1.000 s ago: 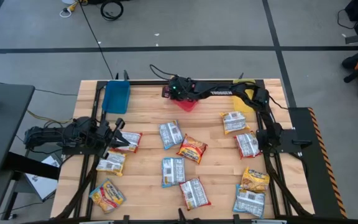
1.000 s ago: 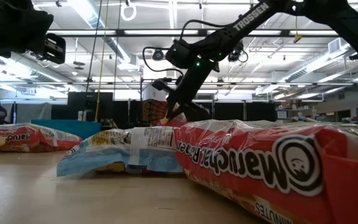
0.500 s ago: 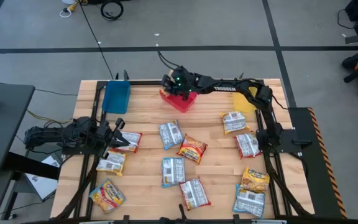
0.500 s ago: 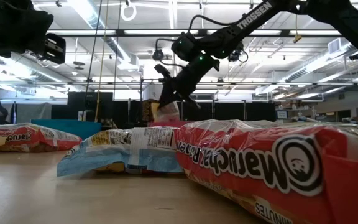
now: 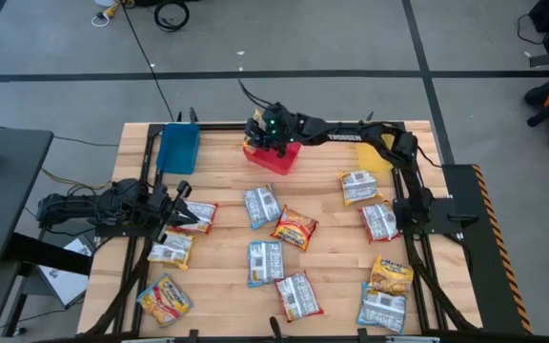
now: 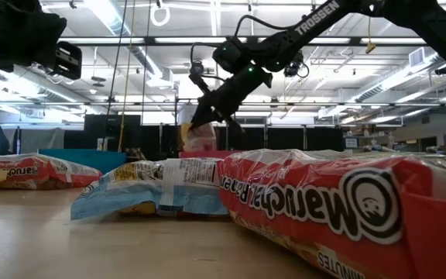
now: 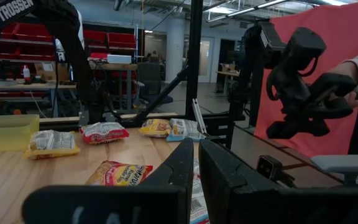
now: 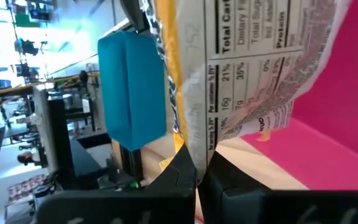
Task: Sort Maruchan noodles
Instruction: Put the yellow noodle pack into the red bin
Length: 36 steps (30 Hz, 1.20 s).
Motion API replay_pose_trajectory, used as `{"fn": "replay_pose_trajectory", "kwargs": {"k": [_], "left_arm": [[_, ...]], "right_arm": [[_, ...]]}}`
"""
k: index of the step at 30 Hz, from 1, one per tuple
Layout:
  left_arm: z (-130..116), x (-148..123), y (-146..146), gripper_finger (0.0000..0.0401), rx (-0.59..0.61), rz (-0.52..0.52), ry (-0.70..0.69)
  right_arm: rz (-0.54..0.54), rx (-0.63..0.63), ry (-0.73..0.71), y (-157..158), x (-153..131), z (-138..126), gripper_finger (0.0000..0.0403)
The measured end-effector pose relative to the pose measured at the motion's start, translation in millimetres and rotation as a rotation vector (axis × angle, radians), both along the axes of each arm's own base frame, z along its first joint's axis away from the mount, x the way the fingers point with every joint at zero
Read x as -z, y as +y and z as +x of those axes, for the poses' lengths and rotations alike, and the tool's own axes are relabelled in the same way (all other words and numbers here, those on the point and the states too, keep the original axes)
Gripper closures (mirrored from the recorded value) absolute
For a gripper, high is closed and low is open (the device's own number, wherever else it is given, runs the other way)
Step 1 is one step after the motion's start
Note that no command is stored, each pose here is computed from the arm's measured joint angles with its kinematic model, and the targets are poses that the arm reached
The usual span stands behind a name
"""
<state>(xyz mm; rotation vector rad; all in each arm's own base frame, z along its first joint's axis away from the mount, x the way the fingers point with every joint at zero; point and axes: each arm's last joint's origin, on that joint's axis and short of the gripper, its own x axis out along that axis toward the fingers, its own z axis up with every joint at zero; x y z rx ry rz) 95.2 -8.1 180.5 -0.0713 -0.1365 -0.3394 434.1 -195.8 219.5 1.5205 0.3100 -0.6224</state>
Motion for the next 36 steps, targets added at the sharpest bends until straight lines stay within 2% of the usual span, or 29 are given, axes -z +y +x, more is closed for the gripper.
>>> {"fn": "replay_pose_trajectory", "kwargs": {"k": [3,7,14,18,23,31,36], "left_arm": [[0.0,0.0,0.0,0.0369,0.0,0.0,0.0],[0.0,-0.1,0.0,0.0369,0.0,0.0,0.0],[0.0,0.0,0.0,0.0369,0.0,0.0,0.0],[0.0,0.0,0.0,0.0369,0.0,0.0,0.0],[0.0,0.0,0.0,0.0369,0.0,0.0,0.0],[0.0,0.0,0.0,0.0369,0.0,0.0,0.0],[0.0,0.0,0.0,0.0369,0.0,0.0,0.0]], "right_arm": [[-0.012,-0.024,-0.007,0.1,-9.6,-4.3,0.0399],[-0.055,-0.051,-0.015,5.1,-39.7,-17.7,0.0399],[-0.057,-0.196,0.187,42.3,-69.8,-49.4,0.04],[-0.009,-0.233,0.284,54.8,-66.7,-56.5,0.04],[0.02,-0.266,0.261,55.6,-66.4,-55.8,0.04],[0.081,-0.208,0.315,37.3,-42.7,-69.1,0.04],[0.028,-0.162,0.324,23.2,-31.8,-75.4,0.04]]}}
